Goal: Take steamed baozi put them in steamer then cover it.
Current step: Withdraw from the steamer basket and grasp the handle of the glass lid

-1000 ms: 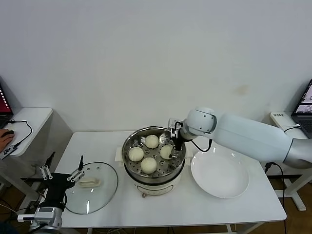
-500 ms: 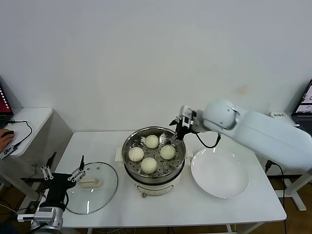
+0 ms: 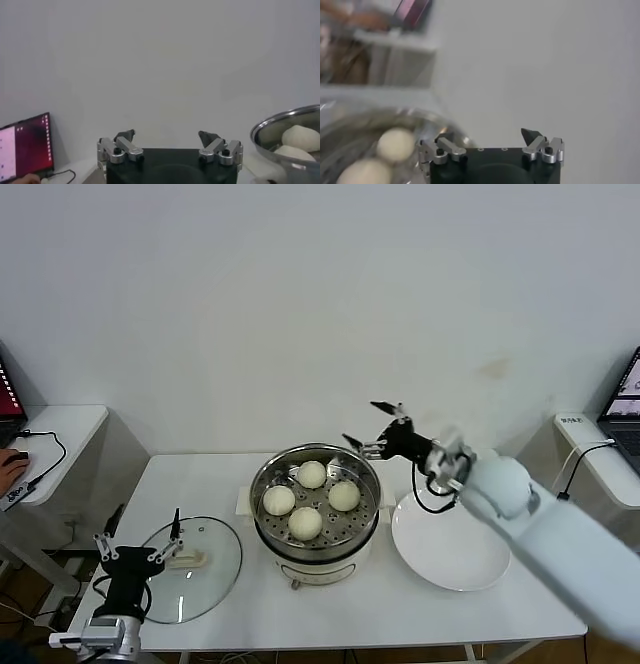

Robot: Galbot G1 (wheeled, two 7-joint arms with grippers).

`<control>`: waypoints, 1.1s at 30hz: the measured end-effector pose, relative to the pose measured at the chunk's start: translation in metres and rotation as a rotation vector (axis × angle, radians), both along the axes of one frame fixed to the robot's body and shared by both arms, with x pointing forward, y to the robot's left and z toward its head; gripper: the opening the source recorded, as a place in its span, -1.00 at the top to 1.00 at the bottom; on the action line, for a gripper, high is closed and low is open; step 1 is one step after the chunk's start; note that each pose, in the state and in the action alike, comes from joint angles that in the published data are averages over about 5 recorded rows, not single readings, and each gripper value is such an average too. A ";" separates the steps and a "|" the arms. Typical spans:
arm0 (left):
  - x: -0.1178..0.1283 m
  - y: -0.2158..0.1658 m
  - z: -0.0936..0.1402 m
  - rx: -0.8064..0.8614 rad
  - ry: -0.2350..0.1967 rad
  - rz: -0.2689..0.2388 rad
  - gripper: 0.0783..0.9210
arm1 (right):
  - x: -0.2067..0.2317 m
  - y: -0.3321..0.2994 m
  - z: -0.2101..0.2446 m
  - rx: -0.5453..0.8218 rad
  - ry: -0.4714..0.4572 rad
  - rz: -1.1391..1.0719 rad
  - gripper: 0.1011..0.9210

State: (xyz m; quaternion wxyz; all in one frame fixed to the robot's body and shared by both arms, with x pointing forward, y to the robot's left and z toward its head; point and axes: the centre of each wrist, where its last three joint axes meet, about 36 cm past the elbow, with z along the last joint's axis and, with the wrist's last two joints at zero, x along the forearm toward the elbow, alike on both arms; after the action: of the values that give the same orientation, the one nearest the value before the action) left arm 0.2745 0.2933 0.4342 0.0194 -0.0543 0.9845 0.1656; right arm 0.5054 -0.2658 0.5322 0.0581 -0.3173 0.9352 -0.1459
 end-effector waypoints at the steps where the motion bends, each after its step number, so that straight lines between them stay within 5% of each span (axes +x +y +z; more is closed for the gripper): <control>1: 0.000 0.000 -0.002 0.009 0.000 0.002 -0.77 | -0.005 -0.005 -0.007 0.036 -0.020 -0.024 -0.76; 7: 0.005 0.009 -0.017 0.164 0.004 0.016 -0.77 | -0.045 -0.036 -0.049 0.214 -0.084 -0.212 -0.76; 13: 0.008 0.035 -0.039 0.504 0.018 0.009 -0.77 | -0.097 -0.069 -0.084 0.286 -0.090 -0.430 -0.76; 23: -0.008 0.077 -0.076 1.048 0.110 -0.115 -0.77 | -0.168 -0.099 -0.108 0.288 -0.083 -0.674 -0.76; 33: -0.015 0.090 -0.104 1.273 0.188 -0.220 -0.77 | -0.211 -0.102 -0.113 0.267 -0.065 -0.753 -0.76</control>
State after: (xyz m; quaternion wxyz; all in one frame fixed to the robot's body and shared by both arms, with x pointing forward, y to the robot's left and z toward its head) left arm 0.2594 0.3828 0.3301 -0.0216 0.0838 0.6914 0.7173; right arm 0.2948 -0.3680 0.4196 0.0709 0.0626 0.9945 -0.0443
